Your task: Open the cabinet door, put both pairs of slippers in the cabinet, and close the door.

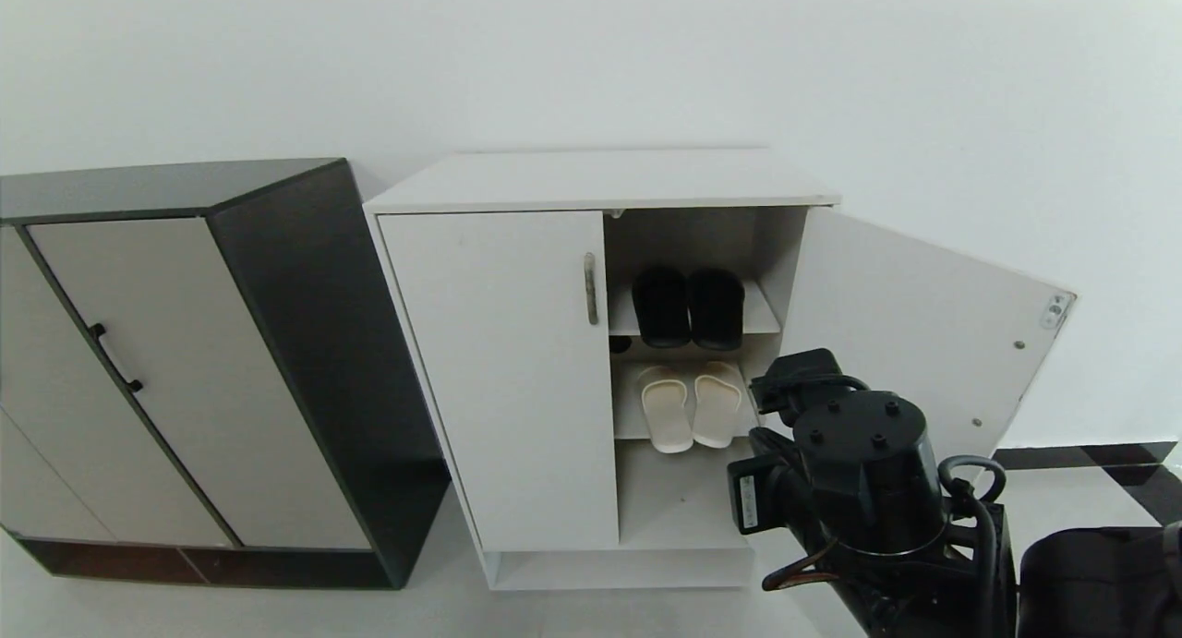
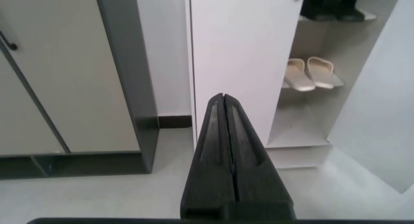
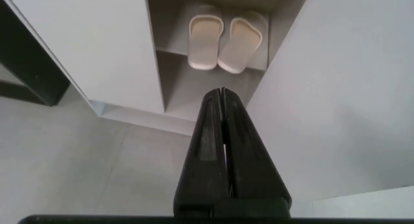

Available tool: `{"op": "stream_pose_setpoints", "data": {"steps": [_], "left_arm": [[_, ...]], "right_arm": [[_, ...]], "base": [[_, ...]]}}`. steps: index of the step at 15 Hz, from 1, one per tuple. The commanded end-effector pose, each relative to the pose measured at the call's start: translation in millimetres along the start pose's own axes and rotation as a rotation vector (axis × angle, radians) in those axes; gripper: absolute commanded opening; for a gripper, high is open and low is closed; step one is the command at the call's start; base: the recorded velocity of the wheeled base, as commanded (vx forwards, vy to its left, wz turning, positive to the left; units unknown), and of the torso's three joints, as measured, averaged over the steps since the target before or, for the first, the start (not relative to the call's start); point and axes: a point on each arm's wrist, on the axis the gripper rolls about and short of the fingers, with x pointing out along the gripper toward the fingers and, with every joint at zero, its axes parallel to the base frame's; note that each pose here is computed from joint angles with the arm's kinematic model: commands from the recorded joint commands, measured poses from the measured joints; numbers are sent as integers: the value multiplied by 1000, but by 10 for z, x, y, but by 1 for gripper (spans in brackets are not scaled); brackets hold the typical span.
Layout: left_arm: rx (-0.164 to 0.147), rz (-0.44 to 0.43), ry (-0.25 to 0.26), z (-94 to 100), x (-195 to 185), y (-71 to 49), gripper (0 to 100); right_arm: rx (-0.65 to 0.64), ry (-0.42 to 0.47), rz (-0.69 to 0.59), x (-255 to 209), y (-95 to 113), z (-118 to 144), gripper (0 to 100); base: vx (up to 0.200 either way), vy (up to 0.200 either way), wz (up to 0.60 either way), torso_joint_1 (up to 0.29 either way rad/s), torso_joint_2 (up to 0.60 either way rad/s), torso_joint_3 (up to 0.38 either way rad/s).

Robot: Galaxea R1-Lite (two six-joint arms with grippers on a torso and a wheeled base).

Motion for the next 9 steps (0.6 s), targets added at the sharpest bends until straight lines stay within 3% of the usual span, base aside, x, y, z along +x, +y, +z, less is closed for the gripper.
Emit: {"op": "stream_pose_setpoints", "data": {"steps": [1, 9], "left_arm": [[0, 1, 0, 0, 0, 0, 0], [-2, 1, 0, 0, 0, 0, 0]], "right_arm": [[-2, 2, 0, 2, 3, -6, 0], [-4, 2, -3, 5, 4, -10, 0]], "base": [[0, 0, 0, 129, -452, -325], [0, 0, 0, 170, -484, -316]]}}
